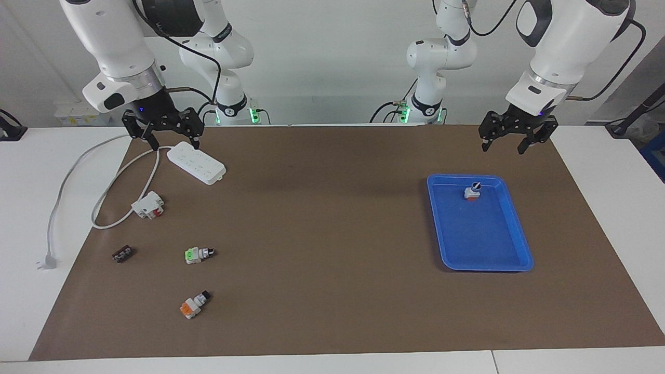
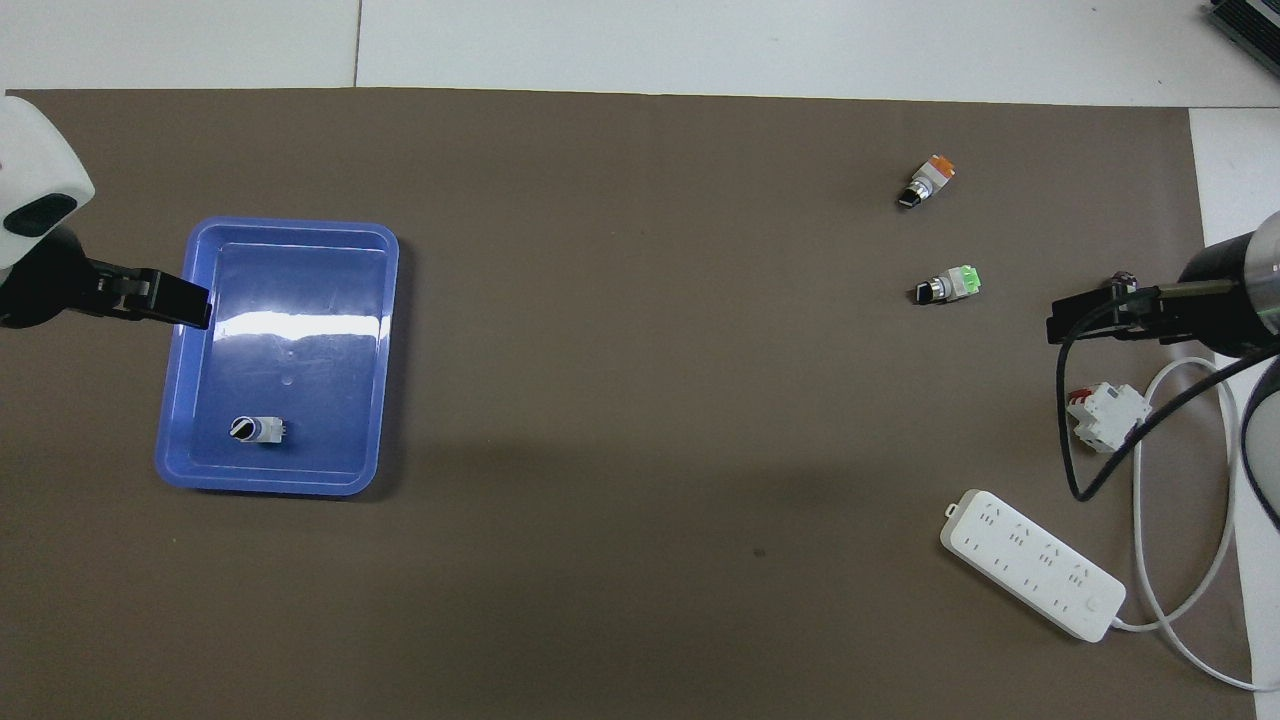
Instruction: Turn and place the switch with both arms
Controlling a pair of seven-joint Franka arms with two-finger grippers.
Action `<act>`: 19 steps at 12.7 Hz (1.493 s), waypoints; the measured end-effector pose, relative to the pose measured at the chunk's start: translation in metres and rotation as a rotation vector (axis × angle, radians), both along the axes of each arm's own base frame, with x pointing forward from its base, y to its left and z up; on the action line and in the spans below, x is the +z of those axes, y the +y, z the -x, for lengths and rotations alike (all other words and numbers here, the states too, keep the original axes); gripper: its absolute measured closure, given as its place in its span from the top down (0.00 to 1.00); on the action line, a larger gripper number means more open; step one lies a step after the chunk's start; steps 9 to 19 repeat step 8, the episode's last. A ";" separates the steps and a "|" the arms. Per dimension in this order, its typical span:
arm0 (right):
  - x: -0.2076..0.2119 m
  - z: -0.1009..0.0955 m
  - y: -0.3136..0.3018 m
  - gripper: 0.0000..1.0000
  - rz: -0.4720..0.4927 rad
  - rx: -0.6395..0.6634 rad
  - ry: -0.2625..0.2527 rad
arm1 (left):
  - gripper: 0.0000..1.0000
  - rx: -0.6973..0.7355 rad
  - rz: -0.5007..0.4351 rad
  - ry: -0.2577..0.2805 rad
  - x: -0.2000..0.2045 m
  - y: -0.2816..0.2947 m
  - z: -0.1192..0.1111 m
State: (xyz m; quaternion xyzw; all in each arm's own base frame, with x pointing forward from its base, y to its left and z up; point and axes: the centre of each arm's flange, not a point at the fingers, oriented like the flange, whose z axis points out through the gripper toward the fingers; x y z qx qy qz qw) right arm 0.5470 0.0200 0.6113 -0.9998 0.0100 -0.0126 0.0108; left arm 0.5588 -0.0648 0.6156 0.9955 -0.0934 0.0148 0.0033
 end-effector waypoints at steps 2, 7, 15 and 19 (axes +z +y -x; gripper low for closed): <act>0.006 0.000 -0.009 1.00 -0.001 -0.016 -0.011 | 0.88 0.002 0.001 -0.012 0.001 0.000 -0.002; 0.012 0.001 -0.010 1.00 0.025 -0.012 -0.012 | 0.84 0.005 0.001 -0.010 -0.001 0.002 -0.002; 0.012 0.002 -0.009 1.00 0.037 -0.008 -0.010 | 0.84 0.004 0.001 -0.010 -0.001 0.002 -0.003; 0.012 0.002 -0.009 1.00 0.037 -0.008 -0.010 | 0.84 0.004 0.001 -0.010 -0.001 0.002 -0.003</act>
